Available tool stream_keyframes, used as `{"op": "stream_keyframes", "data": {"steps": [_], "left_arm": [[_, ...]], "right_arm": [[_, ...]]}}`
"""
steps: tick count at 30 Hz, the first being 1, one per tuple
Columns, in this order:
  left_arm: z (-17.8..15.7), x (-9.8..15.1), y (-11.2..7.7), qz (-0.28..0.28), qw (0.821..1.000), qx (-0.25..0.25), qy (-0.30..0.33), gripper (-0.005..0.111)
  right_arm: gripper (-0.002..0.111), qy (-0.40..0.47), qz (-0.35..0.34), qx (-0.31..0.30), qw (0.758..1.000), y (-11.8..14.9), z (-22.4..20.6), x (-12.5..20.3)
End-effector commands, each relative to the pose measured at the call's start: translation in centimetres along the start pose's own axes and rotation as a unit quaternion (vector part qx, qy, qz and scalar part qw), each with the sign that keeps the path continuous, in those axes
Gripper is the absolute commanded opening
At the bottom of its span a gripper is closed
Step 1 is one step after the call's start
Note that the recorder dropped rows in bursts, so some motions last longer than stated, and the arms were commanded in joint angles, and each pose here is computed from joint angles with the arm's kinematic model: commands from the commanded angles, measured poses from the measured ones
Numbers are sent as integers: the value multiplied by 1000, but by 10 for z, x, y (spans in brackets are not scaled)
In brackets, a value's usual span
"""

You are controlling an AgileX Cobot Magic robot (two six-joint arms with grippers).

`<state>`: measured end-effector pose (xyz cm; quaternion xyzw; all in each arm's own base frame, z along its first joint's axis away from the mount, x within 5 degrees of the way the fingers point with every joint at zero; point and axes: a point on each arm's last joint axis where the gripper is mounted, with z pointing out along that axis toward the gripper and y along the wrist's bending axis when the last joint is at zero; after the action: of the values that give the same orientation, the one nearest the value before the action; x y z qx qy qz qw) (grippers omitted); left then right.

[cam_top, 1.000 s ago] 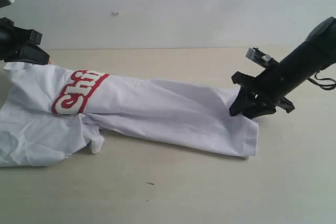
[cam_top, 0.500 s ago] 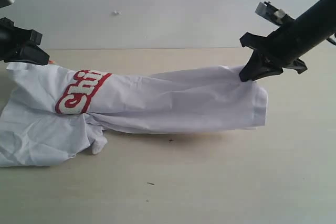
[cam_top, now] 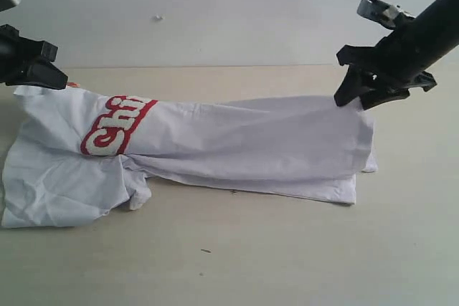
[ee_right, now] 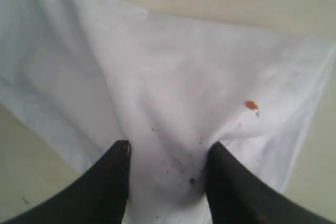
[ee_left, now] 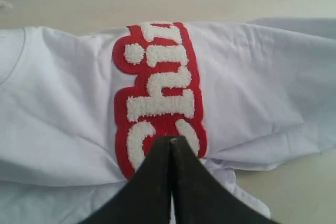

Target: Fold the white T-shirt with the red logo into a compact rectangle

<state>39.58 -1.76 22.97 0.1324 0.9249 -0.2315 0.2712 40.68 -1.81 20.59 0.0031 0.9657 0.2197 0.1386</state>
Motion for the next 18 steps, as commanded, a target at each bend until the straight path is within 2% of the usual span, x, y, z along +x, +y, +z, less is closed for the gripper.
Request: {"op": "stream_keyframes", "data": {"steps": [1,6,9,12,15,16,18], "left_arm": [[-3,1,-1,-1,1000,4,-1,0],[-3,1,-1,-1,1000,4,-1,0],[-3,1,-1,-1,1000,2,-2,0],[-3,1,-1,-1,1000,2,-2,0],[-3,1,-1,-1,1000,2,-2,0],[-3,1,-1,-1,1000,2,-2,0],[-3,0,-1,-1,1000,1,-3,0]], "right_arm": [[51,1,-20,81,997,-13,-7,0],[53,-1,-4,125,992,-21,-9,-1],[53,-45,3,110,993,-18,-9,-8],[54,-59,-17,59,996,-10,-6,-11],[66,-40,-11,37,998,-8,-1,-9],[69,-29,-16,42,999,-10,0,-7],[69,22,-15,111,993,-22,-2,2]]}}
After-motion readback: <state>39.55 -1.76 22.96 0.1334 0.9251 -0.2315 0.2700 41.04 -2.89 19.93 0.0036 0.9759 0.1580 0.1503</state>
